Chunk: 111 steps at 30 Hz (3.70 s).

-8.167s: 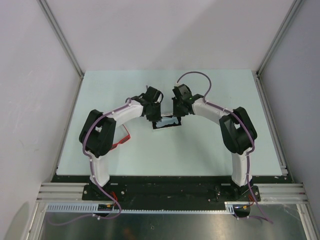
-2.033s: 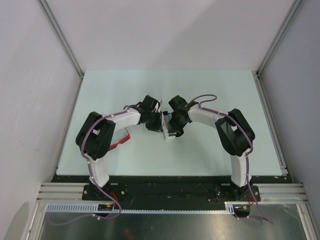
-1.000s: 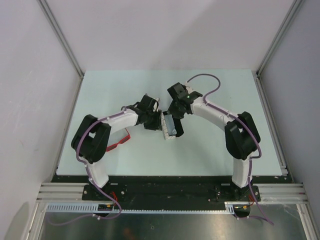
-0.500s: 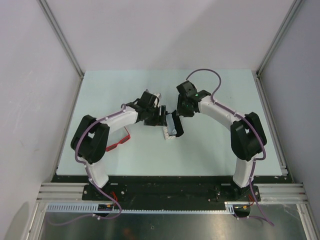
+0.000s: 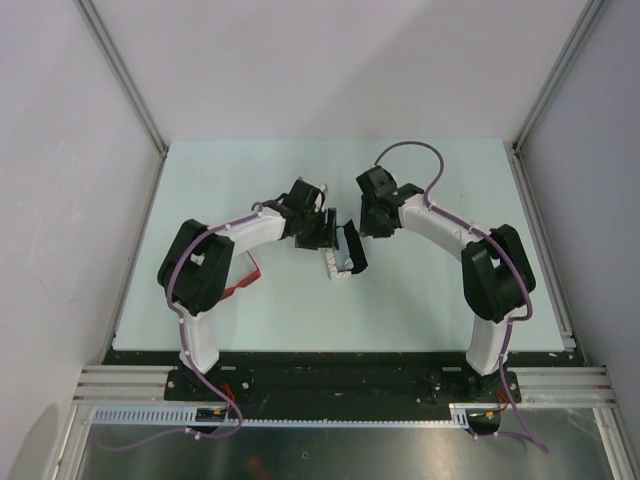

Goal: Organize the sunglasses

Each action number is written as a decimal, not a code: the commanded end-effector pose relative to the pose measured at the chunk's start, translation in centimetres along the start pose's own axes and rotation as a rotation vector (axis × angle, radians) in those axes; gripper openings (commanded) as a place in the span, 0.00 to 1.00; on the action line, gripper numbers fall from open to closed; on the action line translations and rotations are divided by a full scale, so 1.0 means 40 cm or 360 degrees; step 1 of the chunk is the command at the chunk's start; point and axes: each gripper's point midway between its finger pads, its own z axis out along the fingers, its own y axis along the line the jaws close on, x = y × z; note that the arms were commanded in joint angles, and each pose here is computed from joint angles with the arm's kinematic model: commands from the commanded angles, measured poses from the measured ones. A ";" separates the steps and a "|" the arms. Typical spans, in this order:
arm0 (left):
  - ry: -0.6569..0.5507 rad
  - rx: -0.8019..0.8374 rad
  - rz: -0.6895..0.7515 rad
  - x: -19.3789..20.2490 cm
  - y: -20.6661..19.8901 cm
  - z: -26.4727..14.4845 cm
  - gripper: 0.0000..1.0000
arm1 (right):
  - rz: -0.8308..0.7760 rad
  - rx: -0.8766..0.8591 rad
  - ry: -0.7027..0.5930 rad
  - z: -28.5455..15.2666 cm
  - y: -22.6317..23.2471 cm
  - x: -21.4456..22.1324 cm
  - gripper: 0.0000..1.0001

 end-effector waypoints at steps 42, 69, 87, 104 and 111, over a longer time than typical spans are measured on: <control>-0.0500 -0.0386 0.0049 -0.316 0.129 -0.153 0.70 | 0.0006 -0.0192 -0.0237 -0.129 0.065 -0.036 0.60; -0.1121 -0.1105 -0.0776 -0.062 0.564 -0.757 1.00 | -0.0919 -0.1031 -0.0479 0.033 0.740 0.115 0.67; -0.1126 -0.1078 -0.1035 -0.034 0.636 -0.765 1.00 | -0.0944 -0.0932 -0.0317 0.134 0.799 0.167 0.51; -0.1164 -0.1001 -0.1069 -0.041 0.625 -0.776 1.00 | -0.0941 -0.0671 -0.0397 0.136 0.741 0.112 0.00; -0.1140 -0.0636 -0.0859 -0.110 0.520 -0.776 1.00 | -0.0769 -0.0664 -0.0727 -0.056 0.676 -0.143 0.00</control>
